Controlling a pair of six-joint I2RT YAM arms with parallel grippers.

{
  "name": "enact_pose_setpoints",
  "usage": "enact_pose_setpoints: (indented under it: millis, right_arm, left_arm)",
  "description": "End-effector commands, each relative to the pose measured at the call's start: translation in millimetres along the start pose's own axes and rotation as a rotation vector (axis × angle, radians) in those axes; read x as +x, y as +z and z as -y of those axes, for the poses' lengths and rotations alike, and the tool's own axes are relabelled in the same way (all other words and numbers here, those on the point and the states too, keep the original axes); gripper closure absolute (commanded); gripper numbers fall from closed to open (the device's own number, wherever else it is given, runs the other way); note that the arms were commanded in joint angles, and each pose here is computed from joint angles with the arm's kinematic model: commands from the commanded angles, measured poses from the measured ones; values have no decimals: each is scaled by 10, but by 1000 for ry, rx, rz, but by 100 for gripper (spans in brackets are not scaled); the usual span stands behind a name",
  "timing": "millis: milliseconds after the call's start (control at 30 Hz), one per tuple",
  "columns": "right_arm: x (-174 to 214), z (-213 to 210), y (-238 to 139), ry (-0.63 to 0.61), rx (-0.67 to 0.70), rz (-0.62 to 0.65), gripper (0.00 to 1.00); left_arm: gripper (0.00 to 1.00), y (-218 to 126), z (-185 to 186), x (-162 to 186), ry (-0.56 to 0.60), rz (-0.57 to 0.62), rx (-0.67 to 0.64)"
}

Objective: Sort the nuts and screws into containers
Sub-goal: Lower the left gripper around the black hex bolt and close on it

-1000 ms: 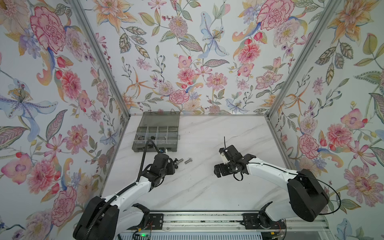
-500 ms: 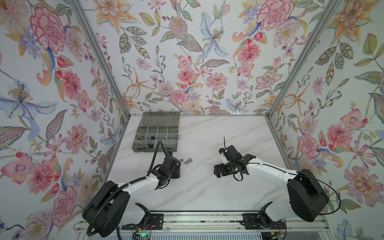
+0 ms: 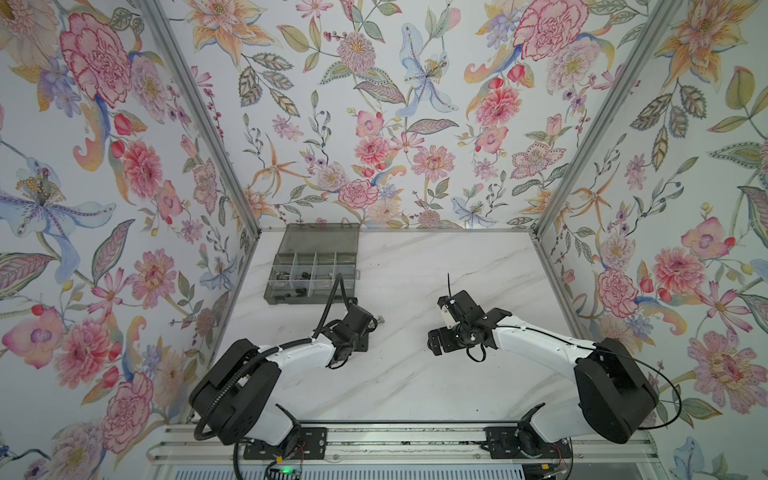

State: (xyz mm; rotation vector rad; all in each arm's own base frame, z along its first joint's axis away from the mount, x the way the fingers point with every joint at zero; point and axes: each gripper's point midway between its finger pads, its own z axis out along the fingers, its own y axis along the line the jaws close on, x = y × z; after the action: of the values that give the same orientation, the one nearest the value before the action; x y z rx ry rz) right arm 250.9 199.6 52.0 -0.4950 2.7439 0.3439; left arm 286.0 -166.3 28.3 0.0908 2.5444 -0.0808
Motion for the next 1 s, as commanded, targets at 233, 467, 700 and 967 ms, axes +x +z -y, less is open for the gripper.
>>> enact_pose_setpoints:
  millis: [233,467,700,967]
  right_arm:
    - [-12,-6,-23,-14,10,-5,1]
    - [0,0,-15,-11,12,-9,1]
    - [5,1,-16,-11,12,-9,1]
    - [4,2,-16,-10,12,-7,1]
  left_arm:
    - [41,29,-149,-8,28,-26,-130]
    - [47,134,-125,68,39,-57,-131]
    - [54,194,-127,101,47,-70,-141]
    - [66,175,-130,138,52,-87,-139]
